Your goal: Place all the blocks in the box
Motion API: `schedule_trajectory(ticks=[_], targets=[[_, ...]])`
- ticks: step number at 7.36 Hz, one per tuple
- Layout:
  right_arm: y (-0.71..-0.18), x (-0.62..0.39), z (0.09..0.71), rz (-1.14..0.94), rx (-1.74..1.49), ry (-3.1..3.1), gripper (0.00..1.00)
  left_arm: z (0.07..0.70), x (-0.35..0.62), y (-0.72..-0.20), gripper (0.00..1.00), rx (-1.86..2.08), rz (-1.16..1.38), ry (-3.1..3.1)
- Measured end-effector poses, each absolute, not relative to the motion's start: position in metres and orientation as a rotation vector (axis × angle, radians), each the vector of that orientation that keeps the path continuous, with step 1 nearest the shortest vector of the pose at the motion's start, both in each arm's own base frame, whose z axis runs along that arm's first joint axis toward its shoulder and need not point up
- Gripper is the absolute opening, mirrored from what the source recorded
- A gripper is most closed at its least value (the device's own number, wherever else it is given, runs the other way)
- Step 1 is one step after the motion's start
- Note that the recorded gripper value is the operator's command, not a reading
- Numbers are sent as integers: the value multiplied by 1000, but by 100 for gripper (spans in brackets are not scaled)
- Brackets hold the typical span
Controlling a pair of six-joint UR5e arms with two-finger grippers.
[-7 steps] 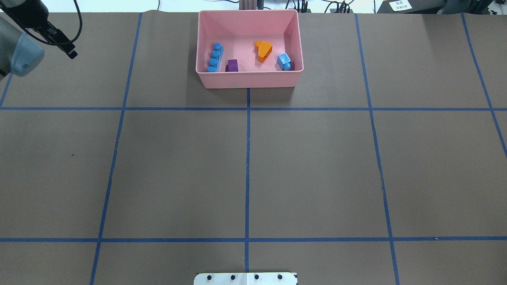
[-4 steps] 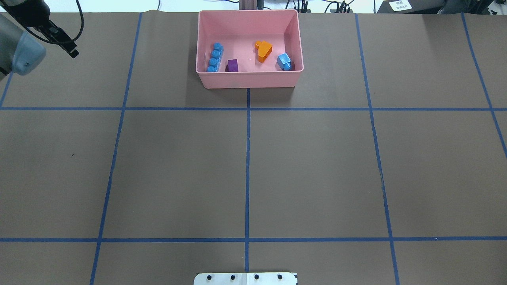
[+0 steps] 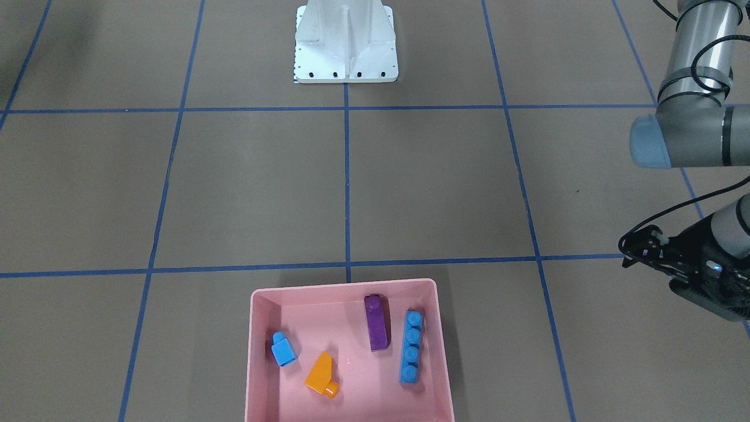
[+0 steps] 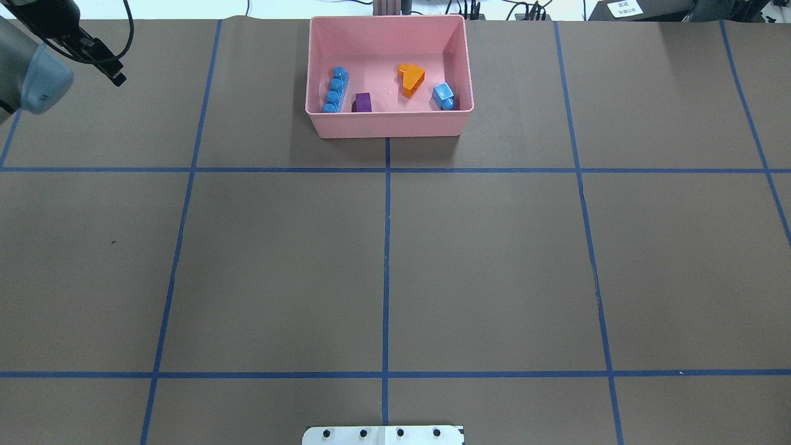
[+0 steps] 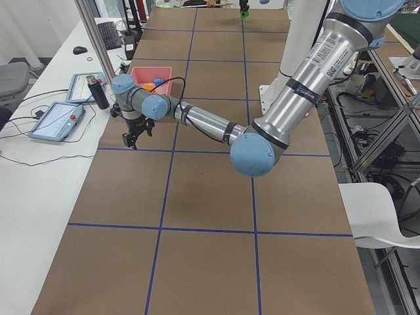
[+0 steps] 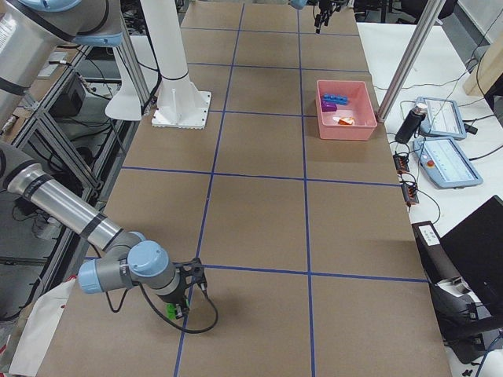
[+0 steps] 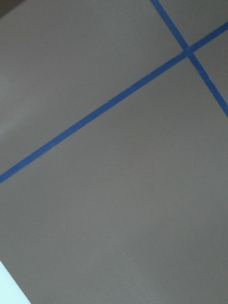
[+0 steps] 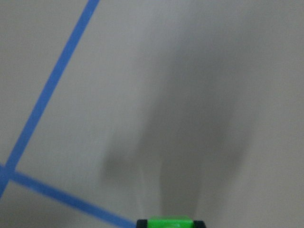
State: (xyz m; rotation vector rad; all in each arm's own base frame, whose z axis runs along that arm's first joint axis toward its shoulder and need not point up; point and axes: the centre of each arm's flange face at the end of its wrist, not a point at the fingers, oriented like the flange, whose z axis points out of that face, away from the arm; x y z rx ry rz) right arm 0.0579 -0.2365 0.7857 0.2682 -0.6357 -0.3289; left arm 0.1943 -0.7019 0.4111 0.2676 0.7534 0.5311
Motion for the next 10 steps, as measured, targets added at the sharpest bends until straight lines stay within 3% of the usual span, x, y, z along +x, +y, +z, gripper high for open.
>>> schedule_trajectory(ticks=[5,8,10], targets=[[-527,47,589,-197,239,-720,0,454,100,-705,100,224,311,752],[-622,-64,447,-118,210,-810,0,566,-10,-649,100,185,279,762],[-669,-150,363,-68,183,-848,0,595,-45,-616,100,197,247,755]])
